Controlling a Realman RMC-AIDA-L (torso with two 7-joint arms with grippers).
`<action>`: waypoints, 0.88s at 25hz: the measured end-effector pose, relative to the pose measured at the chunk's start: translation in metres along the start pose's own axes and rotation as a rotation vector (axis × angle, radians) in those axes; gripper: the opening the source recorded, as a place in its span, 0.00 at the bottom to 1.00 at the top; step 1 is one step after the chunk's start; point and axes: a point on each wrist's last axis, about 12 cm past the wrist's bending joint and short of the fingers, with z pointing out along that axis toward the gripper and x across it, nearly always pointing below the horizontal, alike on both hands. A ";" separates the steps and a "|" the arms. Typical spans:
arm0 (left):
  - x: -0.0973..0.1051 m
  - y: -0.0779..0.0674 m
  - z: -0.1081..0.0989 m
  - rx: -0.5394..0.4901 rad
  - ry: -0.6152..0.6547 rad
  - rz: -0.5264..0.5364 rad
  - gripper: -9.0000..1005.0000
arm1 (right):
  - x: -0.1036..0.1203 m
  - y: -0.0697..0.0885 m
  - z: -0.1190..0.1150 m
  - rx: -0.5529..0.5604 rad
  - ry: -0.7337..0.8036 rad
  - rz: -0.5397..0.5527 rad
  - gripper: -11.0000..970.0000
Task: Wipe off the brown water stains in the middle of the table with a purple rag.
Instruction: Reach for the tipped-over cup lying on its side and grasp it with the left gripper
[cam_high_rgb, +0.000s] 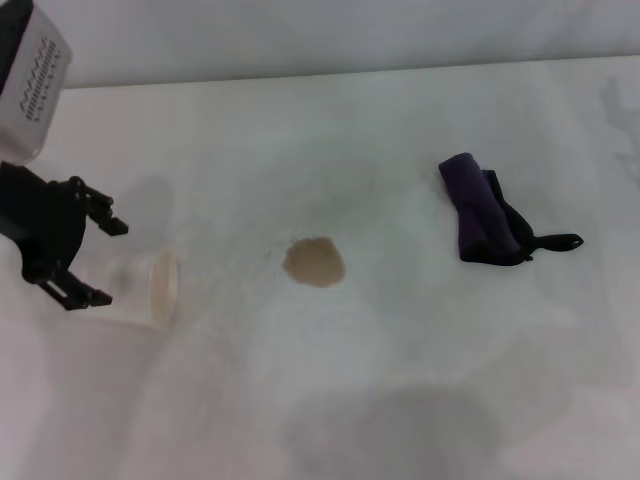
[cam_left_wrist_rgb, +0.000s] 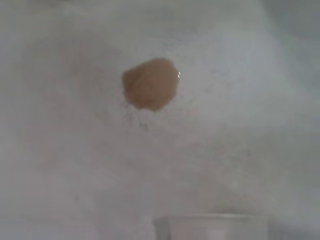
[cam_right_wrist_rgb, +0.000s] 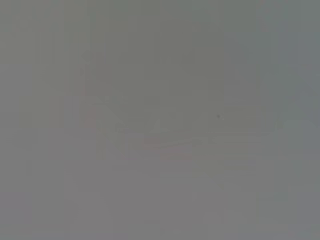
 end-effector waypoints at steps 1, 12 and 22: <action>0.001 0.000 0.000 0.003 0.006 -0.001 0.88 | 0.000 0.000 0.000 -0.001 -0.001 0.000 0.82; 0.000 -0.002 0.018 0.031 0.014 -0.022 0.88 | 0.001 -0.004 -0.002 0.008 0.003 -0.002 0.82; 0.006 -0.004 0.034 0.010 0.027 -0.039 0.87 | 0.002 -0.007 -0.005 0.014 0.002 0.000 0.82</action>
